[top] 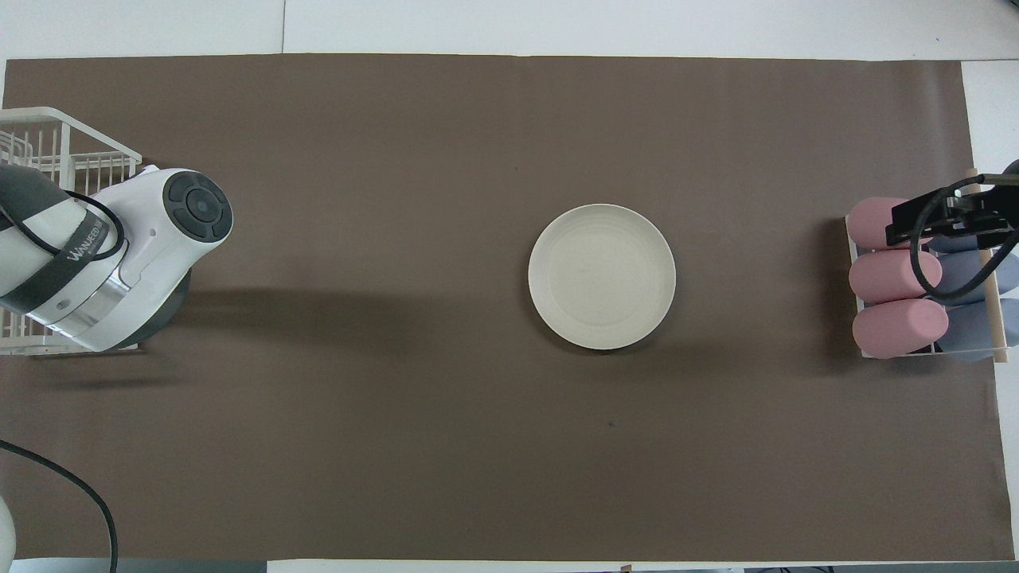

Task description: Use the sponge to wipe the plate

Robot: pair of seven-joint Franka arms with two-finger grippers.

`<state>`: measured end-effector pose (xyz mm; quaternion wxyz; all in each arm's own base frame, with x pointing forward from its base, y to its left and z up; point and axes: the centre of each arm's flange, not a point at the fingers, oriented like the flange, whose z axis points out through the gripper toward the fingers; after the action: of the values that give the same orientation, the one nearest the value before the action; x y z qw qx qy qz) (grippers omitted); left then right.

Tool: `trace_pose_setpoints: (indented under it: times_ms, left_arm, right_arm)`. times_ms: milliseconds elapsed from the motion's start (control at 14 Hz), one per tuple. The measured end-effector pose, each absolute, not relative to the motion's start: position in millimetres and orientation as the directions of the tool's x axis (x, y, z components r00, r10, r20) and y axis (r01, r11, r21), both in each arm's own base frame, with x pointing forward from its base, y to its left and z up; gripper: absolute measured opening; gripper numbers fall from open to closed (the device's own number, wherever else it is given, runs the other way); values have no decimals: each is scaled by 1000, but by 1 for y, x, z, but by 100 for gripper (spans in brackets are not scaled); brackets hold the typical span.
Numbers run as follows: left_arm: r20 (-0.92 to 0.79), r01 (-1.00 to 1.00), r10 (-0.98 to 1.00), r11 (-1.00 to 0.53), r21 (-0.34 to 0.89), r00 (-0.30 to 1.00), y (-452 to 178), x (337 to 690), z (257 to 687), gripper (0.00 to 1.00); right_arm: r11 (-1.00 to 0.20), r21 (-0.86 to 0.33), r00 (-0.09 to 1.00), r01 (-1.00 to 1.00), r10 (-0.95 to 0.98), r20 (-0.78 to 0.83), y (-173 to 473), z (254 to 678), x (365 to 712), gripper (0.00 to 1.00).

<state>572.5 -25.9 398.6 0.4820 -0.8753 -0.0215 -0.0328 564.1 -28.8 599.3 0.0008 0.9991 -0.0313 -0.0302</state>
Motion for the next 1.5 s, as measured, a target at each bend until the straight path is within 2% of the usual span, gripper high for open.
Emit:
trace_pose_setpoints:
  times_ms: [143,357,714,1000,1214,1500]
  left_arm:
    - [99,116,61,-597,-794,993,-31,575,408,100]
    - [148,223,168,-699,-679,975,-41,584,448,100]
    - [126,368,349,-825,-428,929,-43,587,518,100]
    - [-6,288,298,-925,-249,954,-3,560,574,100]
    - [-91,231,244,-964,-135,966,-13,538,595,100]
    - [-151,197,198,-980,-20,969,-31,527,623,100]
  right_arm:
    - [-998,4,996,-62,-62,-60,-29,599,564,100]
    - [-998,4,996,-62,-62,-60,-29,599,564,100]
    - [-998,4,996,-62,-62,-60,-29,599,564,100]
    - [-998,4,996,-62,-62,-60,-29,599,564,100]
    - [-998,4,996,-62,-62,-60,-29,599,564,100]
    - [-998,4,996,-62,-62,-60,-29,599,564,100]
